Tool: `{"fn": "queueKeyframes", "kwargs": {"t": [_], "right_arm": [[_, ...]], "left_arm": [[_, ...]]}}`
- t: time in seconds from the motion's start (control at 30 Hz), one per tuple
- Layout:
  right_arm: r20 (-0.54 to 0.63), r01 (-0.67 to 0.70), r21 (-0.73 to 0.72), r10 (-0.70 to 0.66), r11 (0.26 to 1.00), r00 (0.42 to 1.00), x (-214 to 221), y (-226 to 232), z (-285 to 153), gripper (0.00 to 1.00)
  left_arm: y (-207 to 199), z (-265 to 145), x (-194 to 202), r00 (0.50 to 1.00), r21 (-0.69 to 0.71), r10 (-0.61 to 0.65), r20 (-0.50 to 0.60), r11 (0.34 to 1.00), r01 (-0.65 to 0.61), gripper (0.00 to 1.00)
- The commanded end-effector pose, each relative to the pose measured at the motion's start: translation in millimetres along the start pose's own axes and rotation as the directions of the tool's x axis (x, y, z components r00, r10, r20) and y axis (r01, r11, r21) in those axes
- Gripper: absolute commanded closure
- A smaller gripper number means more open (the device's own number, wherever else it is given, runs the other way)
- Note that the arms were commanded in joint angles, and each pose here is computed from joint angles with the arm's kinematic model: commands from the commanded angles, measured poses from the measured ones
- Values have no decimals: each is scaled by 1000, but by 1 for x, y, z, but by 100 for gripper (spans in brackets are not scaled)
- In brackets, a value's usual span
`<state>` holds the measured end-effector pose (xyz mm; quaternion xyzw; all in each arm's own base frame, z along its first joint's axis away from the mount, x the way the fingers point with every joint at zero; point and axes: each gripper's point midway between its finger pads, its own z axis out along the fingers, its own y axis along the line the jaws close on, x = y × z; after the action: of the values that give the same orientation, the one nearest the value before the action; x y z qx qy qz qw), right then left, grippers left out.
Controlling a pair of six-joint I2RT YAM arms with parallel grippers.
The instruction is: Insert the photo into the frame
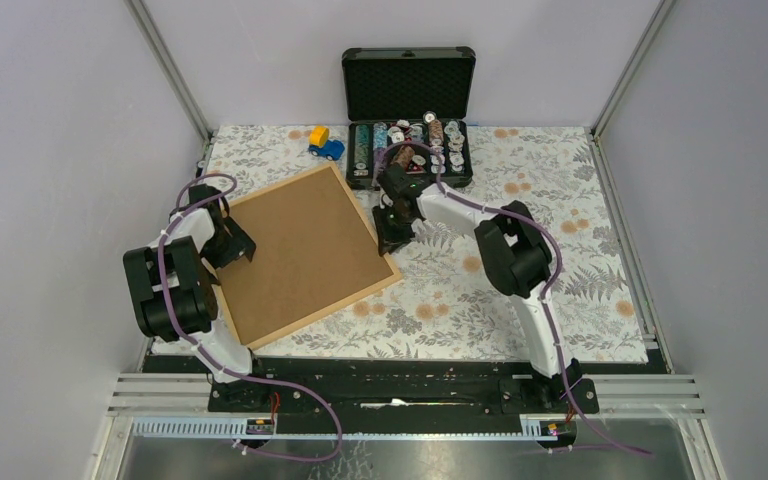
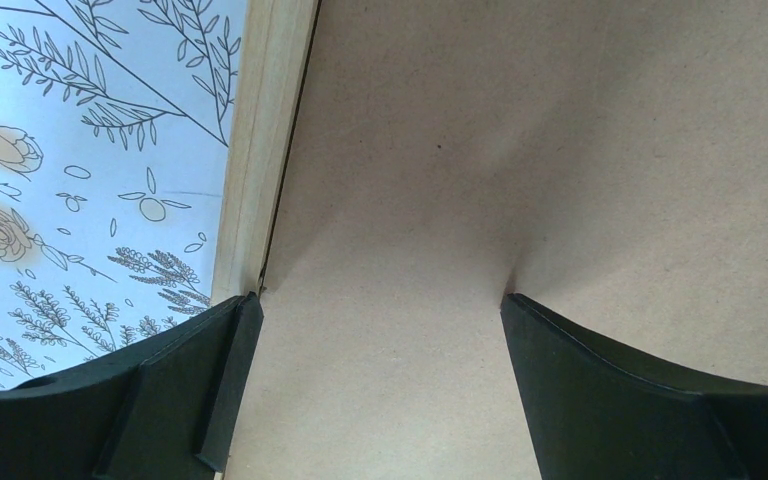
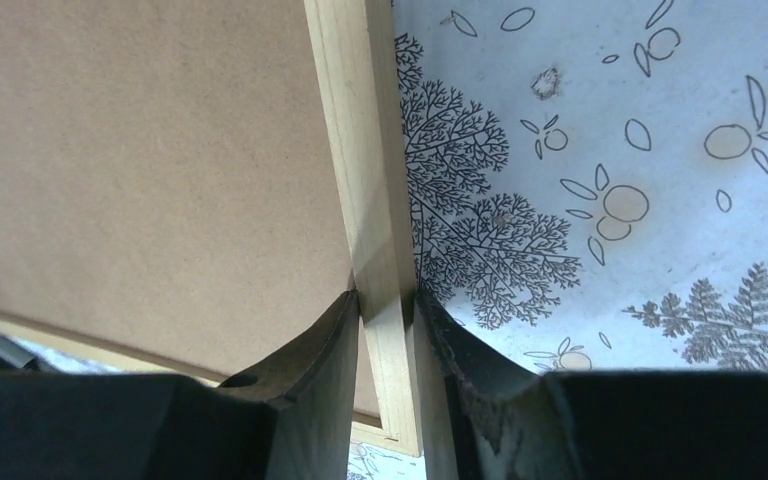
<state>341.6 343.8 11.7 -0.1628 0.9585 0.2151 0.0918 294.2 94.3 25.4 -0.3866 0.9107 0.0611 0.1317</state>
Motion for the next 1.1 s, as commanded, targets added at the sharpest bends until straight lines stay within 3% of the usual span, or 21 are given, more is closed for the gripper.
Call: {"fn": "queueKeyframes", "kwargs": {"t": [0.0,0.27,0.4,0.47,0.63,0.77,0.9,1.07], "right_arm": [[-176,100,319,-45,942,983,55,-47,38,68],[-239,208,397,-118,894,964,70,-34,49,65],[-252,235,352,-150,906,956,73,-14,51,52],[-235,223,244,-166,944,958,66,13,46,44],[-84,178,105,-170,978,982,22,57,5,25],[35,129,63,-132,990,991,-6,50,-26,24],[95,52,-46,-47,998,994,-24,24,-24,26],[-12,-8,-246,5,969,1000,-3,43,-5,29]], "left_arm": [[-26,19,9,998,127,-41,-39,991,45,2],[-28,20,10,998,141,-41,-46,989,47,2],[-32,18,12,998,165,-41,-54,985,49,2],[-33,18,11,998,167,-38,-52,985,46,2],[-32,15,8,999,169,-35,-37,985,41,2],[-33,14,7,999,172,-31,-34,984,36,1],[-38,13,8,999,198,-18,-43,980,26,1],[-49,3,4,999,280,45,-28,959,-35,1]]}}
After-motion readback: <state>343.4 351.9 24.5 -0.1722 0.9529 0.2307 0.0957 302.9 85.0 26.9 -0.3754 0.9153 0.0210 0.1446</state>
